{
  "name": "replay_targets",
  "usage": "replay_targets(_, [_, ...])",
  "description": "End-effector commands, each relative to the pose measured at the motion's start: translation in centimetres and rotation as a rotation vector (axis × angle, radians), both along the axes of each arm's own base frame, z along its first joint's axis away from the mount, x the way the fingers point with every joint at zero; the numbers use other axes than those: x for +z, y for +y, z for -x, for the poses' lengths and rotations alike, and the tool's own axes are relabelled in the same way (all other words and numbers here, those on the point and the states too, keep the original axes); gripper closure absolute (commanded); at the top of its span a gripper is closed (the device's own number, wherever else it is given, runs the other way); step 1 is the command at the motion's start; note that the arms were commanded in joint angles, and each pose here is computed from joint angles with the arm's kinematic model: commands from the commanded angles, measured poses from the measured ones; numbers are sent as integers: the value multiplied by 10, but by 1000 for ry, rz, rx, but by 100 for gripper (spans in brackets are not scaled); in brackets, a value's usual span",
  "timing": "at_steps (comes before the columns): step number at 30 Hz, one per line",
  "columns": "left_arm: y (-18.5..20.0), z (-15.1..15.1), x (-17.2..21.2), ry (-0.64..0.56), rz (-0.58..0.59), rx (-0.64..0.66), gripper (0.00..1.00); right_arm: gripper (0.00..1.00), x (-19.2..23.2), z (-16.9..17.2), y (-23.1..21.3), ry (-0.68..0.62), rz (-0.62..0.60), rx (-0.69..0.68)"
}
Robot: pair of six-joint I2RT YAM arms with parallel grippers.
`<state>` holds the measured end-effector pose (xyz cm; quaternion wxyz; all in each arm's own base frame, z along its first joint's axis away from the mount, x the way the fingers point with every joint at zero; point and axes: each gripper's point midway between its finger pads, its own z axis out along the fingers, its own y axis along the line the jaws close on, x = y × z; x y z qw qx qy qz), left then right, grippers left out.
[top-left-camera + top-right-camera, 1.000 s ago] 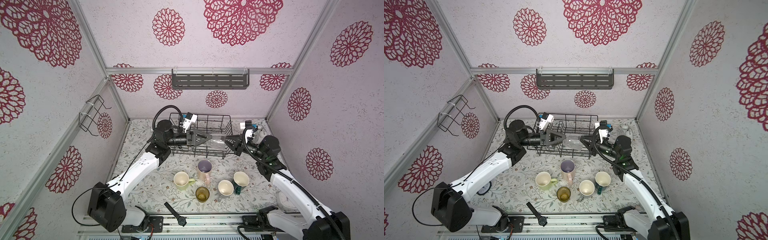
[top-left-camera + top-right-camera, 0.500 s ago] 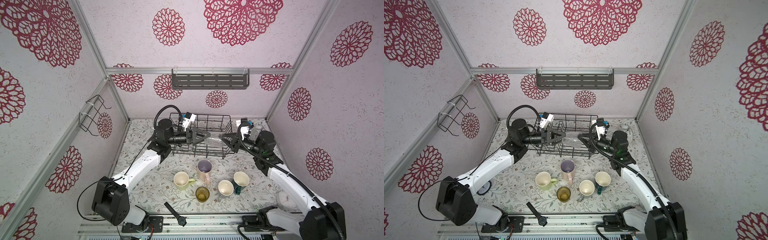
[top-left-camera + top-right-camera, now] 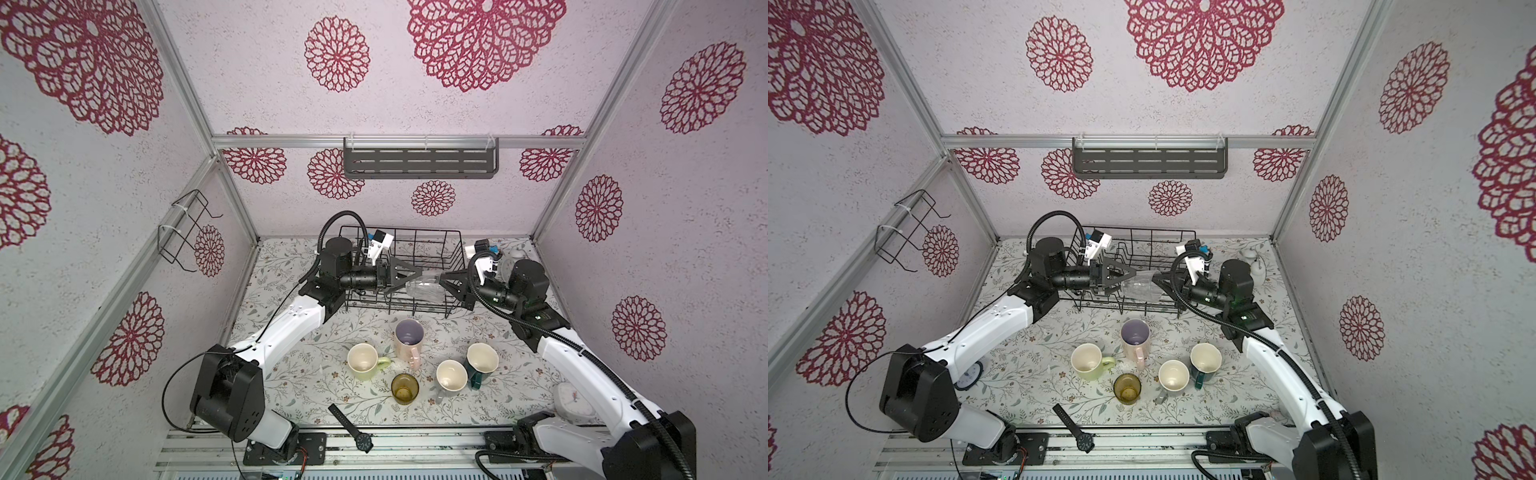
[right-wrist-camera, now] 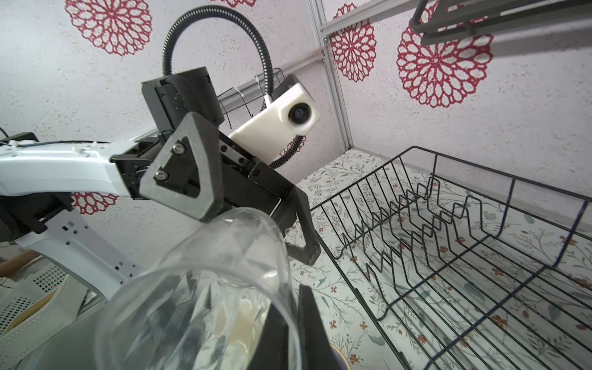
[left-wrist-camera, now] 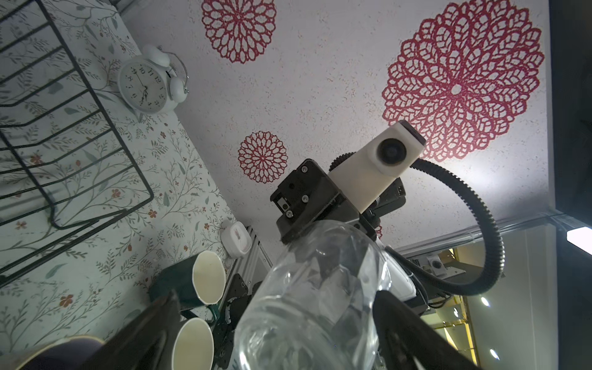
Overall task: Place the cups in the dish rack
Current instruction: 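Hold the glass cup with both grippers, then open the right gripper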
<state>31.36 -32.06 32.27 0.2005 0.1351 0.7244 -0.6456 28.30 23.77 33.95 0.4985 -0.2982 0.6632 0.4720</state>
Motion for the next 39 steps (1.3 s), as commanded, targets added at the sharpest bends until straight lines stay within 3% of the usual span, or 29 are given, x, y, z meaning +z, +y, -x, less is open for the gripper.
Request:
replay_targets(1, [2,0,6,-19,-6,-4,3,100,38,13,-3,-176,-23,6])
replay_targets(12, [-4,27,51,-75,221,-156,0,100,59,28,17,-248,-136,130])
replay_targets(19, [-2,31,49,-54,222,-163,0,100,71,21,18,-266,-179,123])
replay_targets(39, [-5,40,61,-124,169,-141,4,100,56,3,45,-219,-134,187])
